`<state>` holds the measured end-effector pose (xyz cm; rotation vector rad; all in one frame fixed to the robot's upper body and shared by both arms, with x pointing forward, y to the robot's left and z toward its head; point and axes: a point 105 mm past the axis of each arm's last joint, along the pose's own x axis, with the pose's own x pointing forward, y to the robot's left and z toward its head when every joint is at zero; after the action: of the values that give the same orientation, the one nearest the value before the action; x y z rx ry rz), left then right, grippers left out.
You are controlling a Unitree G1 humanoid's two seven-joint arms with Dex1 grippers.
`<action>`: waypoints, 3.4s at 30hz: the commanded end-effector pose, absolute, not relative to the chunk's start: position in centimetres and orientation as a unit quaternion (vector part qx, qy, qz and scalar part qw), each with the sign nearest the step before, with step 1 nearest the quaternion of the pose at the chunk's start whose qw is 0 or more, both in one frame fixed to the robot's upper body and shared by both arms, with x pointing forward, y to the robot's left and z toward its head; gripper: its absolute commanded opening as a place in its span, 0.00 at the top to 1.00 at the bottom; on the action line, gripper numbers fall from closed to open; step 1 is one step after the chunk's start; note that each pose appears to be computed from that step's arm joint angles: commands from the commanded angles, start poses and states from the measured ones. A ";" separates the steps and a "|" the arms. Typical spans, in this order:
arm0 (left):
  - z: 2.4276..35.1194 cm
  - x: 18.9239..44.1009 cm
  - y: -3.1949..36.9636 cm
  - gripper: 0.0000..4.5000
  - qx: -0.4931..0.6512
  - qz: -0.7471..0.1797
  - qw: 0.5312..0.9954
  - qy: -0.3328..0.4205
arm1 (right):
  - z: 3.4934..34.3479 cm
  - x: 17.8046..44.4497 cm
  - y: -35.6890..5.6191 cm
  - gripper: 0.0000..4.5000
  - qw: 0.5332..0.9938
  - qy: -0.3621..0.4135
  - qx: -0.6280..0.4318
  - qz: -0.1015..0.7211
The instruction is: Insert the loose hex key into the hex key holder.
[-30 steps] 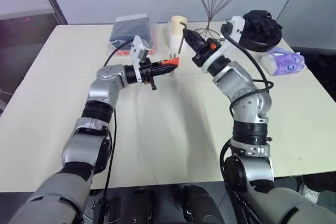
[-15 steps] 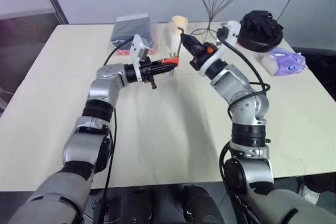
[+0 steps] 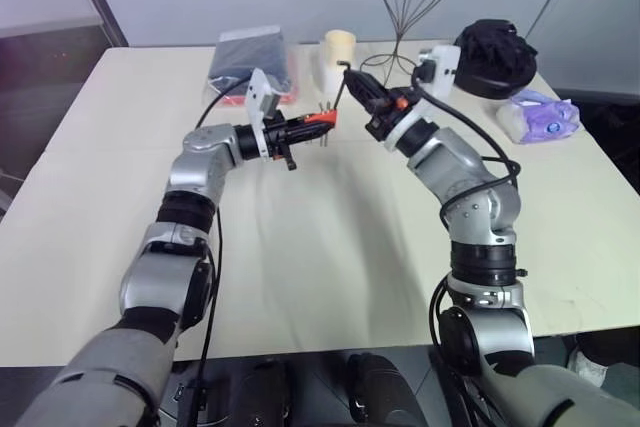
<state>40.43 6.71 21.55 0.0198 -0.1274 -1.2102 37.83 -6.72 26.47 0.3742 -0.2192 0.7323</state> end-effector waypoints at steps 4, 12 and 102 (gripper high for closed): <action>24.1 40.3 6.7 1.00 0.022 -0.566 0.817 -0.107 | 26.9 36.7 -5.0 0.99 0.896 -0.114 0.170 0.394; 24.9 39.9 6.2 1.00 0.026 -0.575 0.809 -0.119 | 26.5 36.6 -4.6 0.99 0.895 -0.104 0.166 0.401; 21.3 38.1 10.4 1.00 0.017 -0.569 0.821 -0.042 | 23.1 30.2 -11.1 0.04 0.884 -0.016 -0.081 0.460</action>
<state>38.59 9.68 20.63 0.0597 -0.0729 -1.2119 31.38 -11.88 22.39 -0.0805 0.0079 0.9020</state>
